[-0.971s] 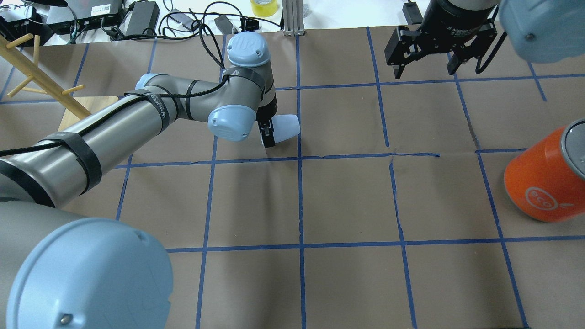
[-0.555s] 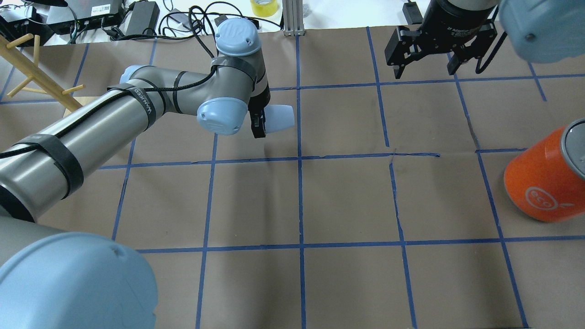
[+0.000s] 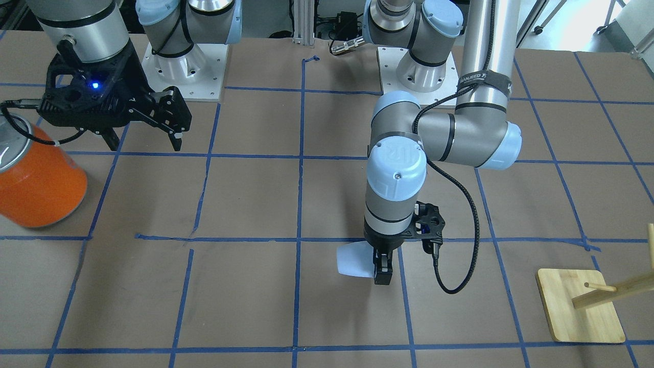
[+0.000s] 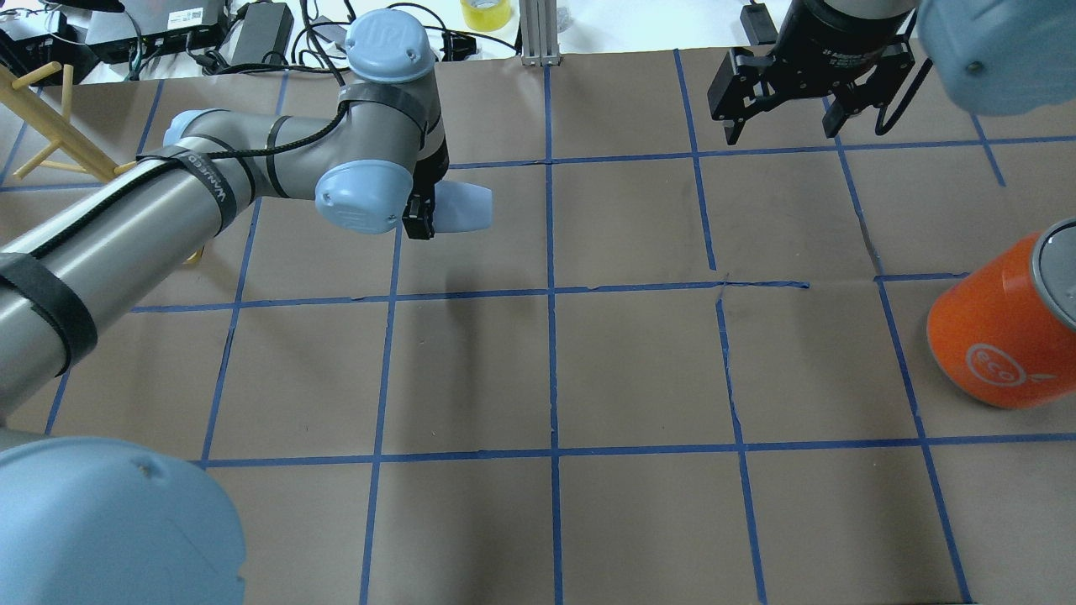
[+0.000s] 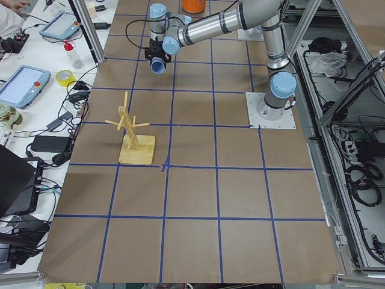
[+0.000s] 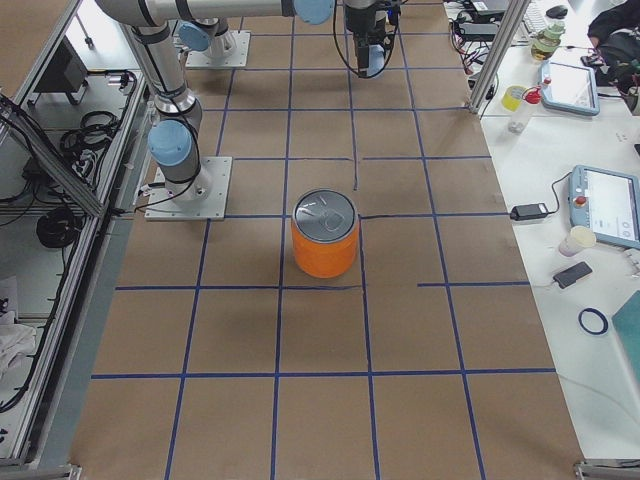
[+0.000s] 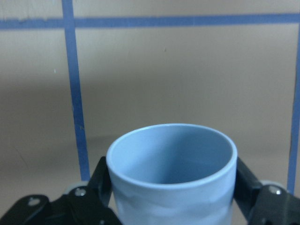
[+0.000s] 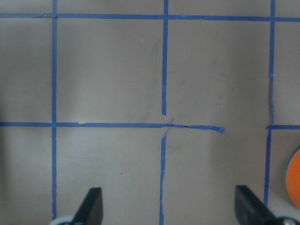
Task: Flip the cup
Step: 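Lift the cup with the left gripper, turning it upright, then carry the upright cup with the left gripper toward the wooden stand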
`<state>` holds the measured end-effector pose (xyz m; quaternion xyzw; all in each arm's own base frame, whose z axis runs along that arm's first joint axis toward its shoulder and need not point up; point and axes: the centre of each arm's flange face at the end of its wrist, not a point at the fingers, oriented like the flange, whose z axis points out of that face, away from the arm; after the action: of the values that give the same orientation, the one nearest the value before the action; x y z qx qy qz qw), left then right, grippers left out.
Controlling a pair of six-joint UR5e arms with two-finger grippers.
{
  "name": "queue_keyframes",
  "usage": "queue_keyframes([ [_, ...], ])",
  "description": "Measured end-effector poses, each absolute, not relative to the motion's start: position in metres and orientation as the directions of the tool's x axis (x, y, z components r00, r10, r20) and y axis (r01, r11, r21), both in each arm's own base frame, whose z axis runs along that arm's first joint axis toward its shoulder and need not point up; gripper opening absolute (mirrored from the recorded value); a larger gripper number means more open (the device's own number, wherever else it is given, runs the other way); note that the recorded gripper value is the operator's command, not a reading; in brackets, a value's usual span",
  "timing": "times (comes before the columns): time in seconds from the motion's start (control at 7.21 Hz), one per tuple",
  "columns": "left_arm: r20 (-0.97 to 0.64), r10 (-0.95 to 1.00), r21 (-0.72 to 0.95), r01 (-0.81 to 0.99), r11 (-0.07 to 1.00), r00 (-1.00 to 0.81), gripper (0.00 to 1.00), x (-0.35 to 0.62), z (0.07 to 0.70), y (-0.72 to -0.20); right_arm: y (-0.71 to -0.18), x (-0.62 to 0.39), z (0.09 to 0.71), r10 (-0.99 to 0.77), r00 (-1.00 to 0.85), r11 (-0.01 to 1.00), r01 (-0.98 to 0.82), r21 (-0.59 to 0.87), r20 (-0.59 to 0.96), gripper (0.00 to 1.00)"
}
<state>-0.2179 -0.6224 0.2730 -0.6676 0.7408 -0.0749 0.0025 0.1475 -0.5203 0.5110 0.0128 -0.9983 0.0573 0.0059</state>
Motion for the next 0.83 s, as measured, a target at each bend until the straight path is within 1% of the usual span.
queue_keyframes([
  [0.14, 0.083, -0.984, -0.129, -0.981, 0.148, -0.159, 0.0, -0.194, 0.28, -0.626, -0.52, 0.147, 0.511, -0.025, -1.0, 0.993, -0.026, -0.114, 0.014, 1.0],
  [0.28, 0.061, -0.969, -0.167, -0.959, 0.228, -0.24, 0.0, -0.172, 0.286, -0.63, -0.52, 0.147, 0.511, -0.025, -1.0, 0.993, -0.026, -0.115, 0.015, 1.0],
  [0.42, 0.016, -0.936, -0.242, -0.909, 0.338, -0.352, 0.0, -0.151, 0.289, -0.633, -0.52, 0.147, 0.511, -0.025, -1.0, 0.993, -0.026, -0.116, 0.015, 1.0],
  [0.56, -0.06, -0.887, -0.323, -0.832, 0.451, -0.458, 0.0, -0.132, 0.29, -0.636, -0.52, 0.147, 0.511, -0.025, -1.0, 0.993, -0.026, -0.116, 0.014, 1.0],
  [0.69, -0.136, -0.836, -0.393, -0.745, 0.538, -0.532, 0.0, -0.115, 0.29, -0.641, -0.519, 0.147, 0.511, -0.025, -1.0, 0.993, -0.026, -0.114, 0.014, 1.0],
  [0.83, -0.195, -0.795, -0.452, -0.667, 0.593, -0.574, 0.0, -0.1, 0.29, -0.648, -0.52, 0.148, 0.511, -0.025, -1.0, 0.993, -0.026, -0.113, 0.013, 1.0],
])
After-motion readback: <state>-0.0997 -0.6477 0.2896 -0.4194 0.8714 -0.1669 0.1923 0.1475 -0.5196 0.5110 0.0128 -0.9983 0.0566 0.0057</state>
